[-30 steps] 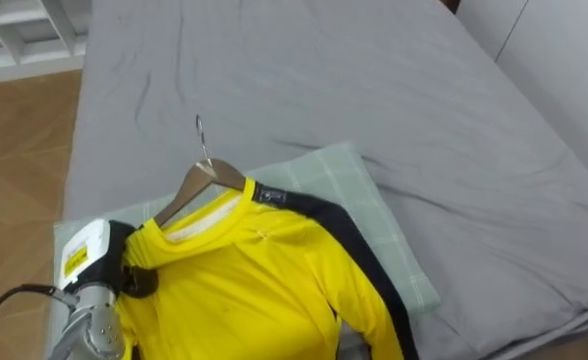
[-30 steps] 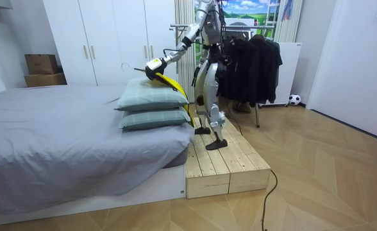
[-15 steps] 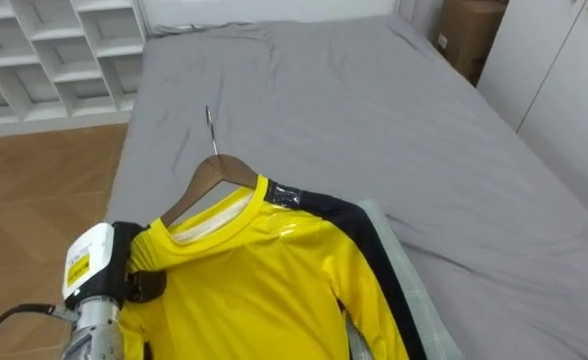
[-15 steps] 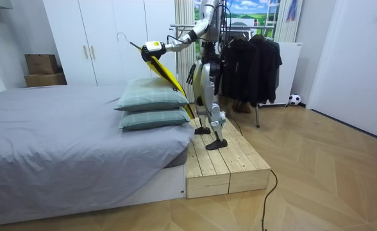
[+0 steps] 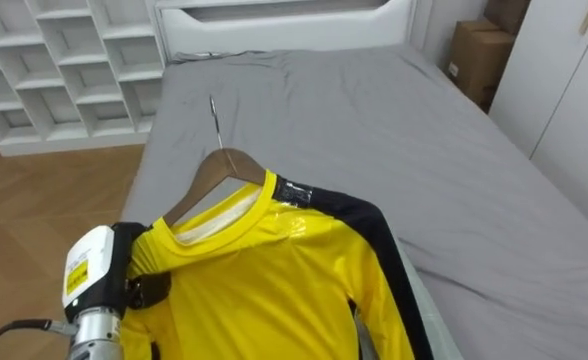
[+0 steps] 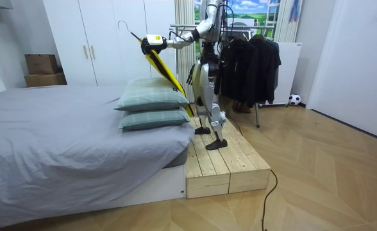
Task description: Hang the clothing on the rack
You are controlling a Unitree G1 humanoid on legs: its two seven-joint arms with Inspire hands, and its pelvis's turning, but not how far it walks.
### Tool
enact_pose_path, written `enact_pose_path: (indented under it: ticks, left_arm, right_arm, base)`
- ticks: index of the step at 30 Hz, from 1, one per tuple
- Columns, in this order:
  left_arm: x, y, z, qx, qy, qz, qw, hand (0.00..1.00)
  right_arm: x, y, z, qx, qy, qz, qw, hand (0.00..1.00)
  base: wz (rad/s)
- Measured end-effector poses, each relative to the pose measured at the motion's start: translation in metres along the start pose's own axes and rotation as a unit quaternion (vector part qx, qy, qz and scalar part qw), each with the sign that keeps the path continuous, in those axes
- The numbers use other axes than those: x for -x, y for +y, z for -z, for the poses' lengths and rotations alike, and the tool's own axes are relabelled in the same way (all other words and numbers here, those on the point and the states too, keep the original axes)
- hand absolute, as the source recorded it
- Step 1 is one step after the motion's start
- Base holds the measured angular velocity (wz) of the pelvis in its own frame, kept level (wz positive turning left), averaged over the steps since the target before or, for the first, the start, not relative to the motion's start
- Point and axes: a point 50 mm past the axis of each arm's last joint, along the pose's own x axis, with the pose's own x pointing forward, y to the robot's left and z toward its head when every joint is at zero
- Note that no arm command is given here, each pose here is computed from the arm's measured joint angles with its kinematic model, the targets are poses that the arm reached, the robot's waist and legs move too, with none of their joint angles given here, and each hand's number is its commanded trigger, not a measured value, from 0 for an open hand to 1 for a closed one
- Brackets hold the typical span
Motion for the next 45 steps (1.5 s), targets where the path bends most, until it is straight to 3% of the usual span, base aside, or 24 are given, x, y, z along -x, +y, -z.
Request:
enact_pose_path:
  ticks: [9, 21, 36, 45]
  left_arm:
    - [0.013, 0.000, -0.002, 0.007, -0.014, -0.008, 1.000, 1.00]
    - [0.010, 0.010, -0.028, 0.008, -0.081, -0.044, 0.996, 1.00]
    - [0.015, 0.024, -0.045, 0.029, -0.120, -0.075, 0.989, 1.00]
    - [0.024, 0.040, -0.050, 0.024, -0.151, -0.106, 0.982, 1.00]
  right_arm:
    - [0.000, -0.002, 0.001, 0.010, 0.002, 0.003, 1.000, 0.00]
    - [0.000, -0.002, 0.003, 0.005, 0.007, 0.009, 1.000, 0.00]
    - [0.000, -0.002, -0.004, 0.018, -0.009, 0.011, 1.000, 0.00]
    - [-0.001, -0.020, -0.035, -0.069, -0.068, 0.077, 0.992, 0.00]
  base:
    - [0.00]
    - [0.03]
    - [0.01]
    - [0.00]
